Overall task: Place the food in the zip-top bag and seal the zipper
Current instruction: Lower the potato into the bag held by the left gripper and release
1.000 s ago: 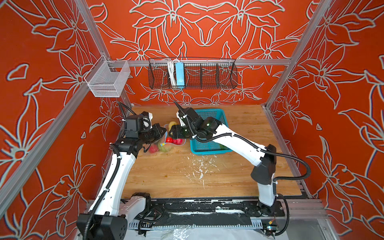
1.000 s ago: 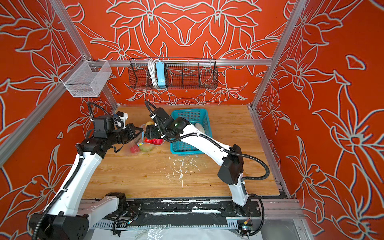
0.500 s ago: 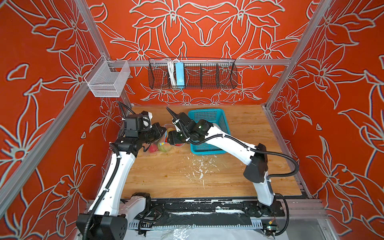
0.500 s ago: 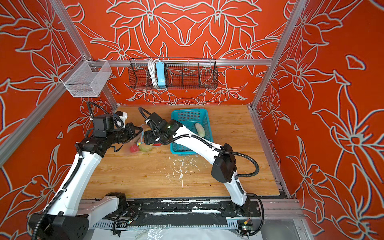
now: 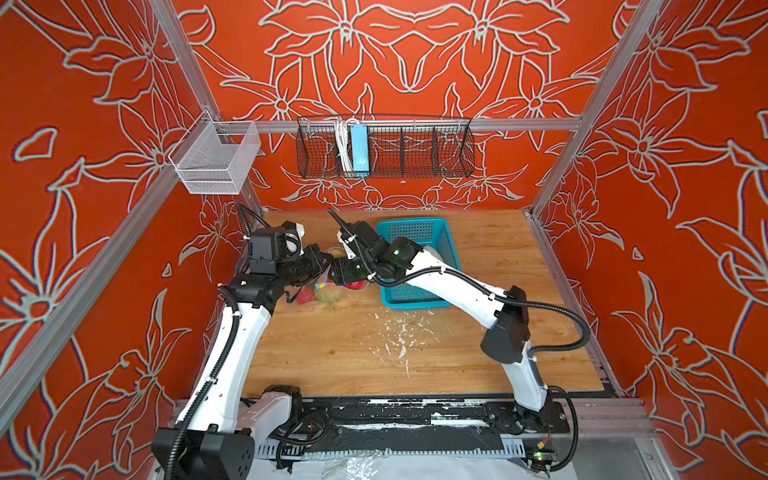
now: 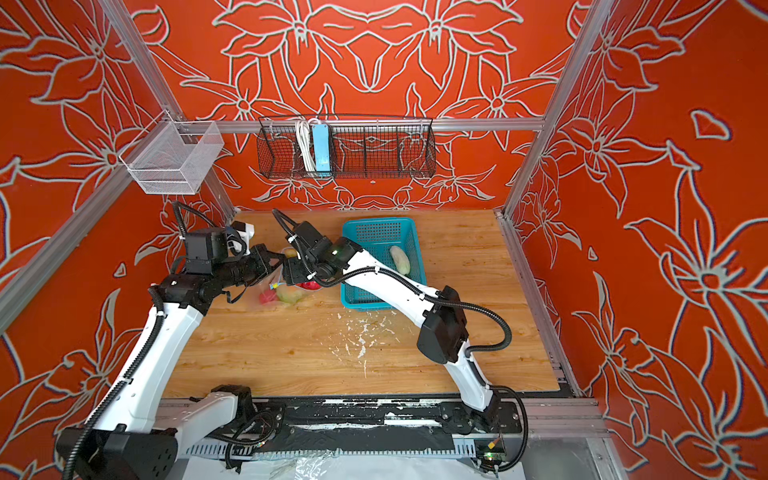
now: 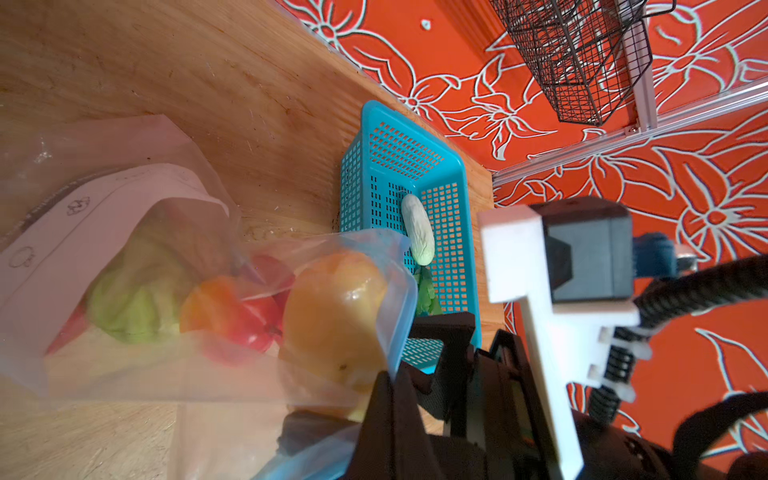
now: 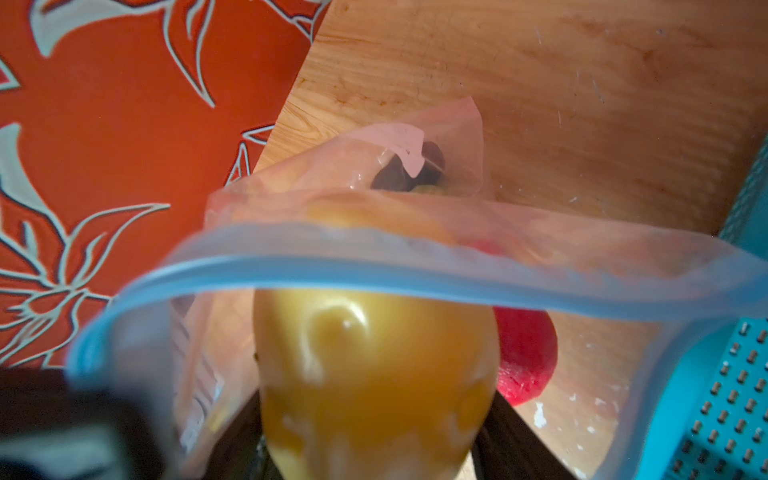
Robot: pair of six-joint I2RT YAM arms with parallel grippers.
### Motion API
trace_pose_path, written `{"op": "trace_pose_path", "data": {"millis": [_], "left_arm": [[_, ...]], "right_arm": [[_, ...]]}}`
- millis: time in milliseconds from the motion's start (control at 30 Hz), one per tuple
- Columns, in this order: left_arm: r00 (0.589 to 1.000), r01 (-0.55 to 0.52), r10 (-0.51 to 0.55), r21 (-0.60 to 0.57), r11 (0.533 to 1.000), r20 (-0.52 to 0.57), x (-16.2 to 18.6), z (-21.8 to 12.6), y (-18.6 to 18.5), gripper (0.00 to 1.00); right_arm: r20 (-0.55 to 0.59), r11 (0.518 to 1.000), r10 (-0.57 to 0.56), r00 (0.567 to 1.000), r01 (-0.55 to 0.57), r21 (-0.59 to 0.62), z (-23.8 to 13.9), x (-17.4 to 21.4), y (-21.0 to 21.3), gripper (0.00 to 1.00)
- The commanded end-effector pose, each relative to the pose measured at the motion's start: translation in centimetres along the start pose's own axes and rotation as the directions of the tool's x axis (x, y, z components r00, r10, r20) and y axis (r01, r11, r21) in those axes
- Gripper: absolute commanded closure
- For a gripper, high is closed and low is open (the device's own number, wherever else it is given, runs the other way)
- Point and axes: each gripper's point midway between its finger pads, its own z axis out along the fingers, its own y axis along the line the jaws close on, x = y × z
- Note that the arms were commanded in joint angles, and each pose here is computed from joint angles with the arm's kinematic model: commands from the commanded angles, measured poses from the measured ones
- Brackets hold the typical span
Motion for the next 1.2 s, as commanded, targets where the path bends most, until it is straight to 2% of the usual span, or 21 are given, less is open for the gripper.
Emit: {"op": "trace_pose_path", "data": {"millis": [0,133,333,400,500,667,1033,1167], "left_arm": [[1.0,0.004,-0.004,0.069,0.998,-0.005,-0.1,-0.8,-2.0,1.0],[1.0,0.027,-0.026,0.097,0.995,-0.011,-0.4,-0.7,-2.7,1.0],[0.999,0.037,-0.038,0.109,0.993,0.0,-0.7,-1.0,-3.3,1.0],[0.999,0.037,-0.037,0.11,0.993,0.001,-0.8,-1.1,-3.3,1.0],[0.999,0.035,-0.036,0.098,0.995,0.008,-0.8,-1.2,-3.1,1.0],[0.999,0.034,-0.036,0.064,0.997,0.021,-0.7,-1.1,-2.2,1.0],[0.998,0.036,-0.038,0.053,0.998,0.04,-0.8,-1.3,-2.0,1.0],[0.998,0.04,-0.043,0.05,0.998,0.052,-1.0,-1.5,-2.1,1.0]], "right_arm": [[0.067,0.994,-0.049,0.997,0.056,-0.097,1.0,-1.4,2.3,0.47],[0.097,0.986,-0.072,0.993,0.085,-0.144,1.7,-1.9,3.1,0.45],[0.111,0.971,-0.085,0.99,0.107,-0.215,3.0,-1.9,4.0,0.34],[0.109,0.968,-0.092,0.99,0.115,-0.224,3.3,-1.6,4.0,0.27],[0.112,0.968,-0.104,0.988,0.126,-0.217,3.0,-1.5,3.7,0.18],[0.13,0.978,-0.117,0.985,0.137,-0.16,1.4,-1.8,2.8,0.11],[0.14,0.989,-0.138,0.98,0.144,-0.033,-2.2,-2.2,1.0,0.11],[0.122,0.992,-0.123,0.985,0.118,0.046,-2.7,-2.0,-0.5,0.27]]}}
